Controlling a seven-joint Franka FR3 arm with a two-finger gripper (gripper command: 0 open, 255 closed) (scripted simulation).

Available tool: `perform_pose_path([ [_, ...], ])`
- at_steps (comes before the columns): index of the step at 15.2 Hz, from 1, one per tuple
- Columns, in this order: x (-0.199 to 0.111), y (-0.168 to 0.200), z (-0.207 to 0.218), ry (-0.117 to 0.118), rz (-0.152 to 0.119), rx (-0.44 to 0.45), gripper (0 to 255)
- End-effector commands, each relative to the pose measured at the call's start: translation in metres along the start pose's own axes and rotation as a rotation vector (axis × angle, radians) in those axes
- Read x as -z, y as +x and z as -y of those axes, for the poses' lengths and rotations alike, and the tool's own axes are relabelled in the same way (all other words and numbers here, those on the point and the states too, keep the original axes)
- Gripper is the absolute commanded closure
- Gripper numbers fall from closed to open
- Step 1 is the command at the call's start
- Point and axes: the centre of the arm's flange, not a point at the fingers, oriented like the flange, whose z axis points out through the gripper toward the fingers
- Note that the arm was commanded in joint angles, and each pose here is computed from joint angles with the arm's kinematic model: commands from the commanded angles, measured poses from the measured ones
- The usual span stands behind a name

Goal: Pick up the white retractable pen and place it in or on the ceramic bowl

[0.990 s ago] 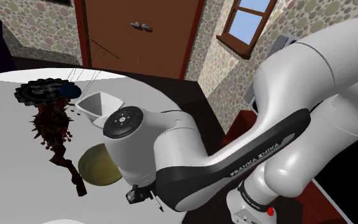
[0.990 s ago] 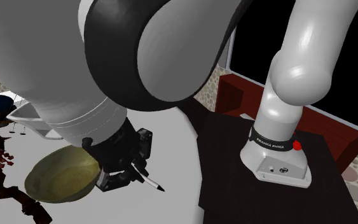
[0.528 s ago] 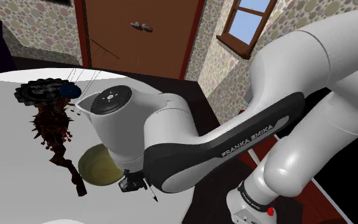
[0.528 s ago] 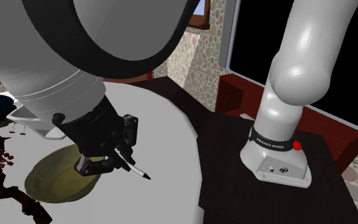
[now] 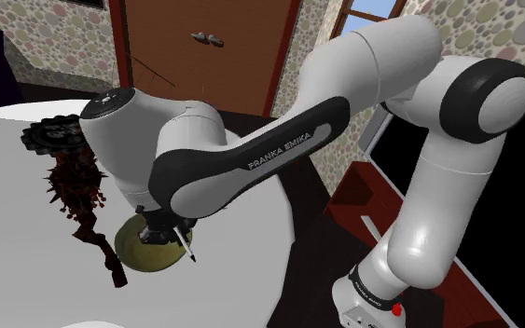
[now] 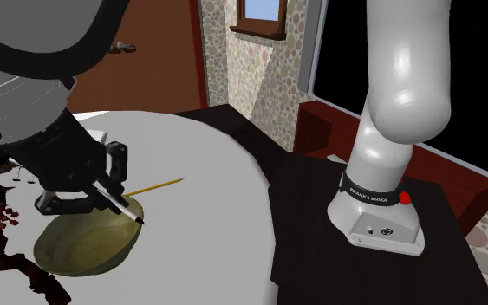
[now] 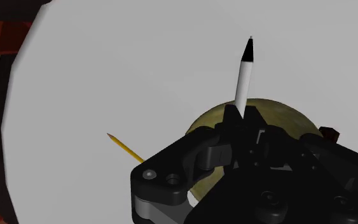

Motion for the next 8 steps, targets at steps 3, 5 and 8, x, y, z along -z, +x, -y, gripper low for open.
perform_pose_path([
  [3,0.014,0.049,0.016,-0.002,-0.001,-0.001,255],
  [5,0.018,0.067,0.021,-0.002,-0.001,-0.001,255],
  [8,0.003,0.068,0.025,-0.002,-0.001,-0.001,255],
])
